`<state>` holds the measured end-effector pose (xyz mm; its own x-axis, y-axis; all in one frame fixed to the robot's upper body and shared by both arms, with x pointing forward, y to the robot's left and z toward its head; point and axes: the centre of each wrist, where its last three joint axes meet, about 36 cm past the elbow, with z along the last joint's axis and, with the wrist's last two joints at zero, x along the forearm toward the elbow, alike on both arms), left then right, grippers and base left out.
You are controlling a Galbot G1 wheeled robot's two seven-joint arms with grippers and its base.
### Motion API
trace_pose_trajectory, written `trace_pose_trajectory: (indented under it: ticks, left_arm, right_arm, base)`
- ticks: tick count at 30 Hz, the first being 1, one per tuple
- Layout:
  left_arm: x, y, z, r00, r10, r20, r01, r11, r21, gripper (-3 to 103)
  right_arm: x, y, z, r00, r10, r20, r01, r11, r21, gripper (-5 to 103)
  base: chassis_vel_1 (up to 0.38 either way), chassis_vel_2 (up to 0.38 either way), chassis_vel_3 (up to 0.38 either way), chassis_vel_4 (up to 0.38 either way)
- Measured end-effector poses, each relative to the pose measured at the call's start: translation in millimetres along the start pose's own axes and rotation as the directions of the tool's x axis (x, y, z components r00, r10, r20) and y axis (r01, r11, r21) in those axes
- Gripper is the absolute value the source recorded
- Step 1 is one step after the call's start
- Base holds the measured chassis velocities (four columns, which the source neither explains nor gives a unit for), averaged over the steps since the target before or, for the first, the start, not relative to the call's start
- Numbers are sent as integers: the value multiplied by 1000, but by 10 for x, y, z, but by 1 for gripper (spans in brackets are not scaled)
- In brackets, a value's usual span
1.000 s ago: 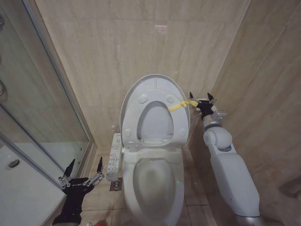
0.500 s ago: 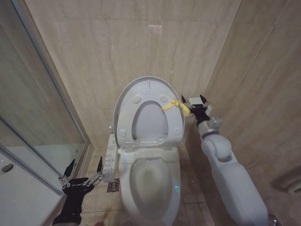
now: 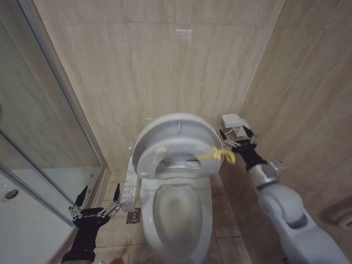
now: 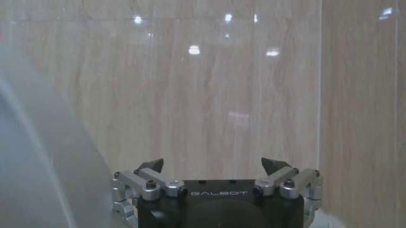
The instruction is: Open the toilet lid, clean the toilet bowl with a toilet brush, close the toilet lid, and flush.
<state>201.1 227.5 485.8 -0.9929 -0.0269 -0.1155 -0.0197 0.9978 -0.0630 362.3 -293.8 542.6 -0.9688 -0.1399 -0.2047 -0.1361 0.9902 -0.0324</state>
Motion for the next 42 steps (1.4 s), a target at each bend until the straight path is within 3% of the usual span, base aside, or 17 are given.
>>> trace_pose_trajectory:
  ticks: [4,11,16,24,38,42]
  left_arm:
    - [0,0,0,1000,0,0,0,1000,0,100]
    - [0,0,0,1000,0,0,0,1000,0,100]
    - [0,0,0,1000,0,0,0,1000,0,100]
    - [0,0,0,1000,0,0,0,1000,0,100]
    - [0,0,0,1000,0,0,0,1000,0,100]
    - [0,0,0,1000,0,0,0,1000,0,100]
  right_arm:
    - [305,232,-260,1000,4,-29,-5,999,-41,100]
    - [403,322,-230,992,97,-85,-100,995,-30,100]
    - [444,203,-1,983,146,-111,-142,989,45,100]
    - [613,-59,124,967,202,-153,-188,977,97,100]
    - [714,59,188,975,183,-124,-178,982,56,100]
    - [650,15,207,981,179,-72,-175,983,57,100]
  base:
    - [0,0,0,0]
    - [0,0,0,0]
    - [0,0,0,0]
    - [0,0,0,0]
    - [0,0,0,0]
    - [0,0,0,0]
